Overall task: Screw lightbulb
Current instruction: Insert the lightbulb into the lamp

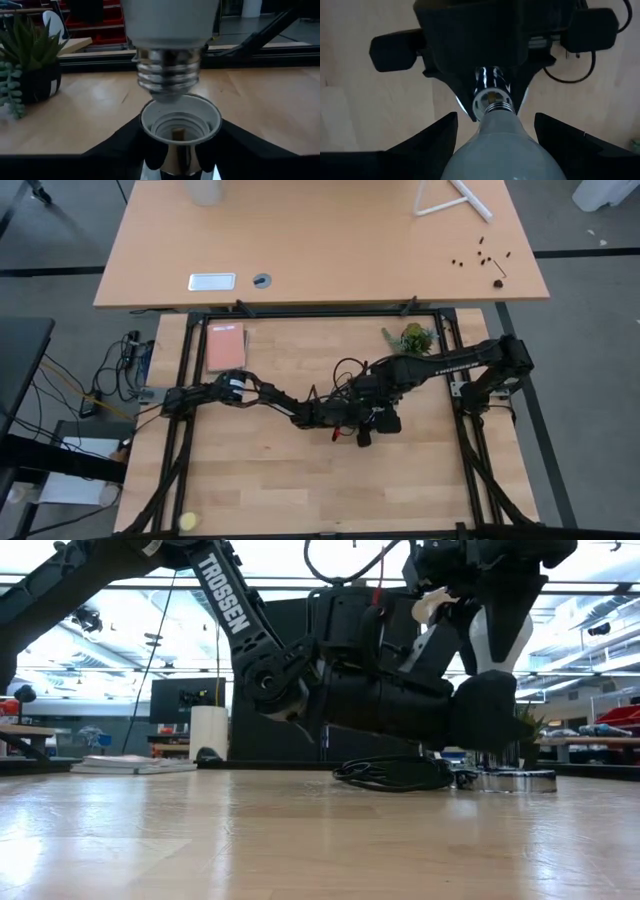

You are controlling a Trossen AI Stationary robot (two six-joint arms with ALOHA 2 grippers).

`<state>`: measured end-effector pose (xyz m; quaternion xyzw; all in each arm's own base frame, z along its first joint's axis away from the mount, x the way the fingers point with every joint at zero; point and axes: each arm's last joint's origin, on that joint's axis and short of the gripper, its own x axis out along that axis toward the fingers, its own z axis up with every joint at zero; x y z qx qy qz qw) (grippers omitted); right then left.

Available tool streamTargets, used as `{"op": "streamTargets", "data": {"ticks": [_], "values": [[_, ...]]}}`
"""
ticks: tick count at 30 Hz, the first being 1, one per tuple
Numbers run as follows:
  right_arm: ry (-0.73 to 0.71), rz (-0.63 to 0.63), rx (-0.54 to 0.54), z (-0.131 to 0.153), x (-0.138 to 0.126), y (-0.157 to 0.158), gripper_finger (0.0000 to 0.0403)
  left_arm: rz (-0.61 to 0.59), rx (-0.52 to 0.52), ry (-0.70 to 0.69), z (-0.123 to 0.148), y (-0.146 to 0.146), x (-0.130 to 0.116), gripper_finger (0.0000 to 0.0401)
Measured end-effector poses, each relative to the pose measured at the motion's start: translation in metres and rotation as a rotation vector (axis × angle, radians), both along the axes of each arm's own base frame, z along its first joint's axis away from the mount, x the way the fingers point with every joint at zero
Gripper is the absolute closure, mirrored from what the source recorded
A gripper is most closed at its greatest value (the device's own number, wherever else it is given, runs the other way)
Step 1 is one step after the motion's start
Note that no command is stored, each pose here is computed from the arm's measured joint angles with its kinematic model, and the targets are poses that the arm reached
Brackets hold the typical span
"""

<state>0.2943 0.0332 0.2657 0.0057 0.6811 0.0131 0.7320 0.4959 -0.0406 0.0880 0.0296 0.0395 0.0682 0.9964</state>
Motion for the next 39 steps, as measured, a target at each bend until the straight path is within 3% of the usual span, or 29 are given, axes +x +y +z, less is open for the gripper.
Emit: {"op": "streamTargets", "data": {"ticks": [3, 39], "values": [[-0.016, 0.018, 0.002, 0.000, 0.001, 0.003, 0.0135, -0.001, 0.001, -0.003, 0.000, 0.000, 0.000, 0.0229], [-0.026, 0.071, 0.034, -0.010, 0.001, 0.007, 0.0135, -0.002, -0.034, 0.011, -0.001, -0.001, 0.000, 0.0221]]}}
